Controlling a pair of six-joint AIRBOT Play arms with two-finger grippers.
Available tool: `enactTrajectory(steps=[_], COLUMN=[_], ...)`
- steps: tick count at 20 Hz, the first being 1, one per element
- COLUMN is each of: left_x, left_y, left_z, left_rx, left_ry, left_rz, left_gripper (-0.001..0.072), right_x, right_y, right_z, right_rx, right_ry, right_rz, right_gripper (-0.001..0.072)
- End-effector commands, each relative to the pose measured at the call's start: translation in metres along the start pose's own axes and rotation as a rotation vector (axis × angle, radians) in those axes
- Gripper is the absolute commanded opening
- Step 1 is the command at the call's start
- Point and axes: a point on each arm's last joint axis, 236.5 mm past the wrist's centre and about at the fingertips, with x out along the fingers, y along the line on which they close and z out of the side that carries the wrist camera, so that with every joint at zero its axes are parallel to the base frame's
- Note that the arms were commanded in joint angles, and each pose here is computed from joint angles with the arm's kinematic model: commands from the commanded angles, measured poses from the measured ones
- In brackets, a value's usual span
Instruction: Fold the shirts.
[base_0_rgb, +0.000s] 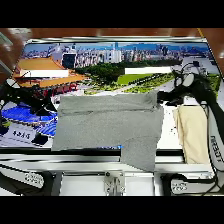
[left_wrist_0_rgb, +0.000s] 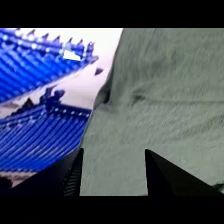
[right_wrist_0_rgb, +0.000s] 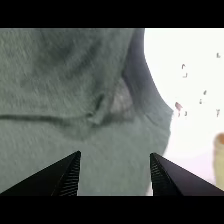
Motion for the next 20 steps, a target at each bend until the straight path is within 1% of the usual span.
enactTrajectory(steps=[1, 2, 4, 5, 6, 8, 10, 12, 15, 19, 20], left_x=[-0.031, -0.030, -0.012, 0.002, 0.015, 0.039, 0.056, 0.064, 0.067, 0.079, 0.083], left_y=[0.021, 0.029, 0.048, 0.055, 0.061, 0.069, 0.069, 0.066, 0.068, 0.059, 0.057], left_z=[-0.051, -0.069, -0.108, -0.129, -0.148, -0.177, -0.187, -0.179, -0.163, -0.158, -0.156], left_rx=[0.002, -0.010, -0.102, -0.142, -0.170, -0.212, -0.236, -0.255, -0.254, -0.249, -0.252], left_ry=[0.057, 0.050, 0.026, 0.025, 0.042, 0.085, 0.093, 0.047, -0.016, 0.001, 0.004], left_rz=[0.011, 0.002, -0.034, -0.056, -0.073, -0.109, -0.136, -0.151, -0.139, -0.155, -0.159], left_gripper=[0.0487, 0.0489, 0.0582, 0.0585, 0.0624, 0.0623, 0.0620, 0.0617, 0.0616, 0.0613, 0.0586], right_x=[-0.062, -0.070, -0.072, -0.068, -0.063, -0.049, -0.038, -0.032, -0.031, -0.030, -0.030], right_y=[-0.054, -0.071, -0.093, -0.096, -0.095, -0.092, -0.089, -0.087, -0.085, -0.087, -0.087], right_z=[-0.057, -0.076, -0.105, -0.115, -0.123, -0.141, -0.149, -0.144, -0.134, -0.131, -0.131], right_rx=[-0.035, 0.023, 0.170, 0.234, 0.273, 0.316, 0.326, 0.341, 0.353, 0.353, 0.353], right_ry=[0.132, 0.163, 0.151, 0.131, 0.124, 0.156, 0.170, 0.141, 0.098, 0.086, 0.087], right_rz=[-0.077, -0.060, 0.004, 0.052, 0.098, 0.148, 0.163, 0.178, 0.190, 0.183, 0.184], right_gripper=[0.0570, 0.0570, 0.0571, 0.0572, 0.0631, 0.0643, 0.0643, 0.0642, 0.0642, 0.0642, 0.0642])
